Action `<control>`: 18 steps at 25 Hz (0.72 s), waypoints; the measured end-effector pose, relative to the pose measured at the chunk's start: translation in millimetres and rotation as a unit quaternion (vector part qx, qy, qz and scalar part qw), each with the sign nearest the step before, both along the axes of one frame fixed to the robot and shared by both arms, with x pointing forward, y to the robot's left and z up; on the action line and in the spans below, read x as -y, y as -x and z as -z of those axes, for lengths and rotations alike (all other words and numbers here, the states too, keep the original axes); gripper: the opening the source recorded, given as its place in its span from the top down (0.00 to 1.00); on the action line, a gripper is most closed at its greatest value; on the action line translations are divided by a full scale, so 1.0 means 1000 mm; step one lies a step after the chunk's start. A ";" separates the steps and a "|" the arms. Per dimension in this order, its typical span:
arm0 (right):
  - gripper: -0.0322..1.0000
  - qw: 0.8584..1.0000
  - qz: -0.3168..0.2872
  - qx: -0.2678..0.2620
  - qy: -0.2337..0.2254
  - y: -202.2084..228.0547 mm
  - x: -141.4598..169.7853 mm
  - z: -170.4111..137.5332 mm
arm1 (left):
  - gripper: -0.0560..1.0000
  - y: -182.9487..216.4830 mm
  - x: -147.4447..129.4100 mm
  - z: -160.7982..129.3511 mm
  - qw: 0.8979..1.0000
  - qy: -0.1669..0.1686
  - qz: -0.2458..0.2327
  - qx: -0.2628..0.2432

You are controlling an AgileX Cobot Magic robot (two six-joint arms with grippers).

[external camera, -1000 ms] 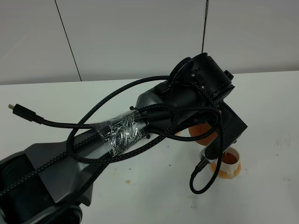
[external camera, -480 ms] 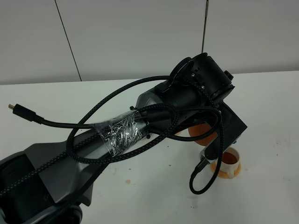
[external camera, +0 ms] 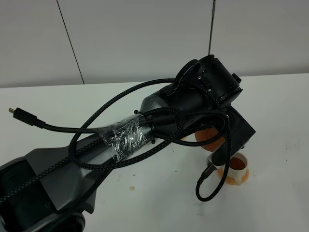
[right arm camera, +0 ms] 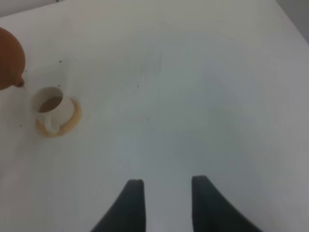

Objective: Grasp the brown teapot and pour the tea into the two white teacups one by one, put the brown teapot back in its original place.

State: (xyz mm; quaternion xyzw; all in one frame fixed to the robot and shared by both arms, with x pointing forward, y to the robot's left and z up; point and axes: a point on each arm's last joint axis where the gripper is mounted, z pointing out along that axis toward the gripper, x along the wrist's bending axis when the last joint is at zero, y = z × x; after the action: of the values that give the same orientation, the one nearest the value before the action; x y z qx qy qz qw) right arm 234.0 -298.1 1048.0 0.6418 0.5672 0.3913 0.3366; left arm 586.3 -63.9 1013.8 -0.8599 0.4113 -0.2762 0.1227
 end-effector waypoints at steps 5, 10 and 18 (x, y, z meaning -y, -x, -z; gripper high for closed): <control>0.74 1.000 0.000 0.000 0.000 0.000 0.000 0.000 | 0.78 0.000 0.000 0.000 1.000 -0.005 0.007 0.000; 0.74 1.000 0.000 0.000 0.000 0.000 0.000 0.000 | 0.78 0.000 0.000 0.000 1.000 -0.007 0.010 0.000; 0.74 1.000 0.000 0.000 0.000 0.000 0.000 0.000 | 0.78 0.000 0.000 0.000 1.000 -0.016 0.026 0.003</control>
State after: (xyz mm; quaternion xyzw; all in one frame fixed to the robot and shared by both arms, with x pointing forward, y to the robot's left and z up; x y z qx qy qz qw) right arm 234.0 -298.1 1048.0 0.6418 0.5672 0.3913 0.3366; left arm 586.6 -64.3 1014.0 -0.8461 0.4377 -0.2751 0.1298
